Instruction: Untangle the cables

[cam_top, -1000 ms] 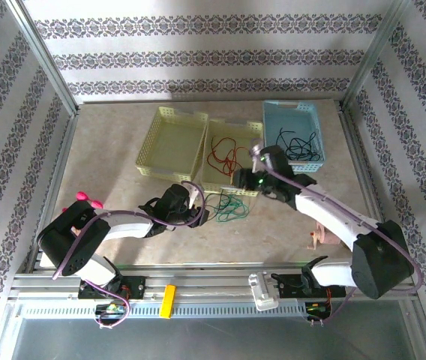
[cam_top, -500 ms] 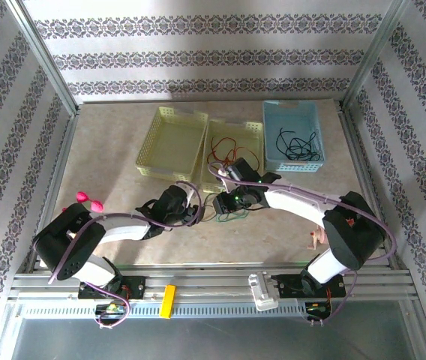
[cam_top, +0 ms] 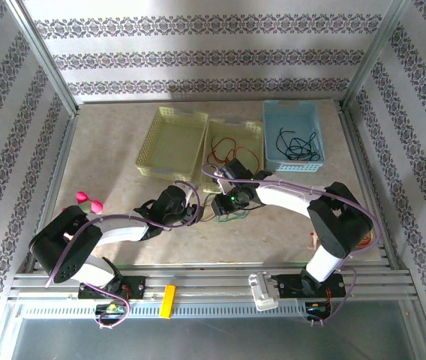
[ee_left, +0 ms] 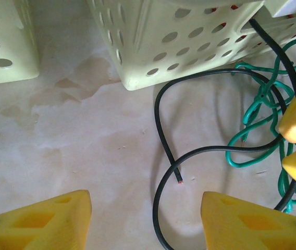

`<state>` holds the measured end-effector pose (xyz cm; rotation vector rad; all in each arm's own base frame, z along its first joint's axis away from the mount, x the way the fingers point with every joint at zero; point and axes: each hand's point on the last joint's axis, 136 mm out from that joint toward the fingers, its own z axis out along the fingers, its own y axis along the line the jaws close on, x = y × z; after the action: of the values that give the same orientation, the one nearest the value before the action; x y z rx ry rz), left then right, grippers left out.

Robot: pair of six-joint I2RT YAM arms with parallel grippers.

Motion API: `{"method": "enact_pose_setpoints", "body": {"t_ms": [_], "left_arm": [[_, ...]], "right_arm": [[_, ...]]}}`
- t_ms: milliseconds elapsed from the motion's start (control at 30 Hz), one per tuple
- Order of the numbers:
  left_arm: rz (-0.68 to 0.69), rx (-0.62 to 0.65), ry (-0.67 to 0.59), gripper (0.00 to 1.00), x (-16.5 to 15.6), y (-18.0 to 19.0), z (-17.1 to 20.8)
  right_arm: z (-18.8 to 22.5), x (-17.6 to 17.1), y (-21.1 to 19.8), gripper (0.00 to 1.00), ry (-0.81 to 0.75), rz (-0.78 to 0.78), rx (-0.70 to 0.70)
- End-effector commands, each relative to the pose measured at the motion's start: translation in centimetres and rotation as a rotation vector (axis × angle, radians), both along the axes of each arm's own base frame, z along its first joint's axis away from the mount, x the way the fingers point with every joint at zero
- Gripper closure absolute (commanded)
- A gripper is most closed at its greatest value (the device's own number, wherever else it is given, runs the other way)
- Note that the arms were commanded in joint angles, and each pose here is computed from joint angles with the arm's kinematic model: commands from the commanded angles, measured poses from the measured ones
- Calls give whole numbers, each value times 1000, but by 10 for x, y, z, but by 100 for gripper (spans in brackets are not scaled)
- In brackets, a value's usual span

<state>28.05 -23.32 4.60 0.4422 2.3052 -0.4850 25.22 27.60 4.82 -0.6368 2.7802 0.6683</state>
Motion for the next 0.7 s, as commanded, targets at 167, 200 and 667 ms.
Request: {"method": "enact_pose_setpoints", "body": {"t_ms": [167,200,667], "left_arm": [[1,8,9,42,-5,0,-3],[1,7,6,42,-5,0,-2],[109,-48,-63,35,6,11,14]], "right_arm": [[11,1,12,95,-34,48,34],[15,0,13,97,-43,53,46],[176,29,-1,100,-315,-56,387]]}}
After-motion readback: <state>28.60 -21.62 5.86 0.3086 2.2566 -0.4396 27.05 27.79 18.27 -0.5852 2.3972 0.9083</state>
